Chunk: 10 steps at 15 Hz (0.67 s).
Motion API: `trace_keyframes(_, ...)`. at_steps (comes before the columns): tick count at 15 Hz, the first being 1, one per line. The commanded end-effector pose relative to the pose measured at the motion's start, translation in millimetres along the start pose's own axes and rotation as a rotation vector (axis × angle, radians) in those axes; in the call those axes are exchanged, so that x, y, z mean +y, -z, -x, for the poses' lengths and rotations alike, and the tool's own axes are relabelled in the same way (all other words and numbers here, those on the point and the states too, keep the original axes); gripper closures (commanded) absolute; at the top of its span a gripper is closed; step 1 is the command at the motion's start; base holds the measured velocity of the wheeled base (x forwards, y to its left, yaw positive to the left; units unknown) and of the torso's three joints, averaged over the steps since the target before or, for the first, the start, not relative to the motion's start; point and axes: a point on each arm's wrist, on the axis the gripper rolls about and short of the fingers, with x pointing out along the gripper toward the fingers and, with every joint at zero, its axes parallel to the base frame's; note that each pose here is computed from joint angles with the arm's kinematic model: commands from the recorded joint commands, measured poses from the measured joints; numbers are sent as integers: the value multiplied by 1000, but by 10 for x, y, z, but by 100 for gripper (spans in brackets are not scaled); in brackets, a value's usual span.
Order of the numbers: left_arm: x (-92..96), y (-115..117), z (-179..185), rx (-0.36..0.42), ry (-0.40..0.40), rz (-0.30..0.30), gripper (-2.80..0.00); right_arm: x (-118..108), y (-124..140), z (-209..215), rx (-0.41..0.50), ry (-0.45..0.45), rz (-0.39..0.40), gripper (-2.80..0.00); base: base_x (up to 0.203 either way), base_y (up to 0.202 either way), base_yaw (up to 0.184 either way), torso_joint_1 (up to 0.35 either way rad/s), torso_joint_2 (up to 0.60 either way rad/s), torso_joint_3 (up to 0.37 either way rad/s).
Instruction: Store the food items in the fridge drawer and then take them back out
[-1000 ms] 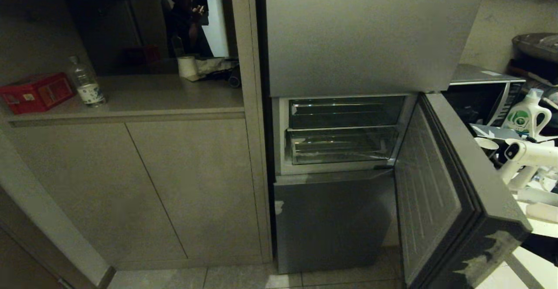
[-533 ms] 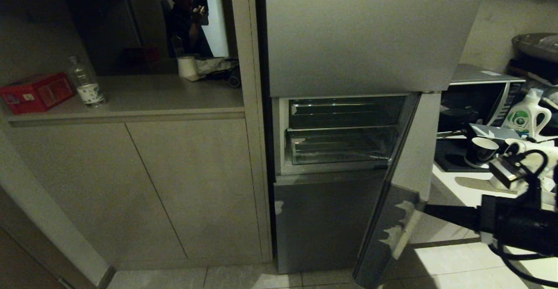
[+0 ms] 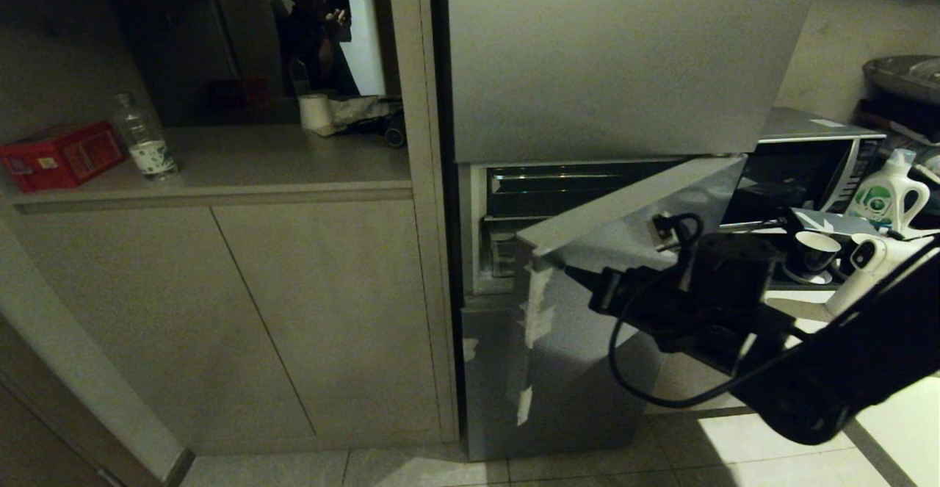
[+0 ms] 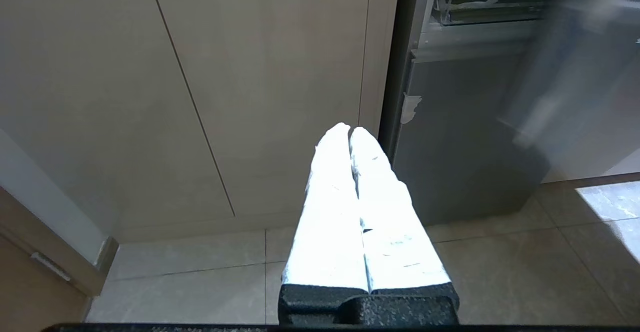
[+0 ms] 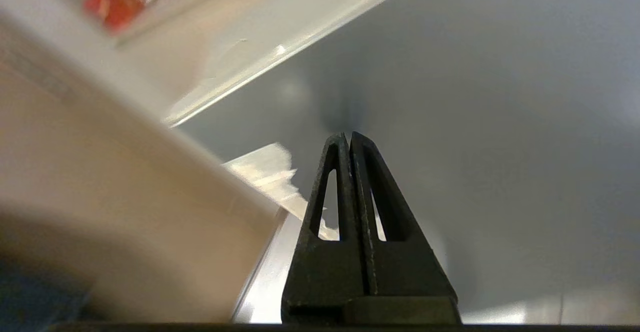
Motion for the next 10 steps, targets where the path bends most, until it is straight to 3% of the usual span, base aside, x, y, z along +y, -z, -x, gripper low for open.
trace_keyframes(1, 0, 1, 0, 1, 0, 0, 0, -25, 380, -558, -54, 66, 49, 0, 0, 0, 0, 0, 0, 0)
trace_keyframes(6, 0, 1, 0, 1, 0, 0, 0, 35, 616, -1277, -252, 148, 212, 0, 0, 0, 0, 0, 0, 0)
trace_keyframes(10, 0, 1, 0, 1, 0, 0, 0, 43, 626, -1616, -387, 188, 260, 0, 0, 0, 0, 0, 0, 0)
